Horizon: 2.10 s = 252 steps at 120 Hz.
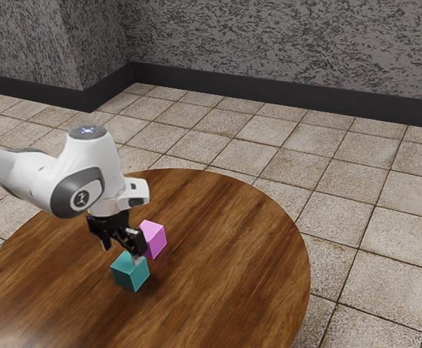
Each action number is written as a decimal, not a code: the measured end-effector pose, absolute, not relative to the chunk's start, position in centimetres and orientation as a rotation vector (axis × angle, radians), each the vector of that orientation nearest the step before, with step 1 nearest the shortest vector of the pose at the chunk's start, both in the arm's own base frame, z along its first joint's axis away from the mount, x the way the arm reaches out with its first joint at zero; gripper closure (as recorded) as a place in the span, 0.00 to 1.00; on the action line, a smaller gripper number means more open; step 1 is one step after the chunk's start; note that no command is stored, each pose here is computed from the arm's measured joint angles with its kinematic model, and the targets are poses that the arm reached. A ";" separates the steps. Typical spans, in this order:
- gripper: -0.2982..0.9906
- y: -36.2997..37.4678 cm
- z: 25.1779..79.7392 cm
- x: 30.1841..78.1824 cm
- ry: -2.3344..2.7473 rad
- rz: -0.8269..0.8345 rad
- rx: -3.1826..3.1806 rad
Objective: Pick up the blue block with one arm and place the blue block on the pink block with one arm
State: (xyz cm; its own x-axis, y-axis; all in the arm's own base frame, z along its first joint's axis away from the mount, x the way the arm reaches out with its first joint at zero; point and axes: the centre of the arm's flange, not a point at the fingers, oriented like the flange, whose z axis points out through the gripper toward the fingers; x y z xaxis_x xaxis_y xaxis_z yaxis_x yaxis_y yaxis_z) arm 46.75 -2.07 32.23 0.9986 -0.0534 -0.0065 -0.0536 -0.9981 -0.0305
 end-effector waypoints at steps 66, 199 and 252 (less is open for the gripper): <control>0.23 -2.0 29.8 47.3 0.085 0.008 -3.108; 0.44 -1.3 26.6 48.5 0.069 0.059 -3.099; 0.47 -1.6 30.9 49.0 0.061 -0.038 -3.100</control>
State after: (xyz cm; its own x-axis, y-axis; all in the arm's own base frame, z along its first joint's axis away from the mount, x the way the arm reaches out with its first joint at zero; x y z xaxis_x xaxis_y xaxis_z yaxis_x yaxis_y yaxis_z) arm 48.95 -1.58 30.94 0.9989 -0.0396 0.0234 -0.0386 -0.9984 -0.0415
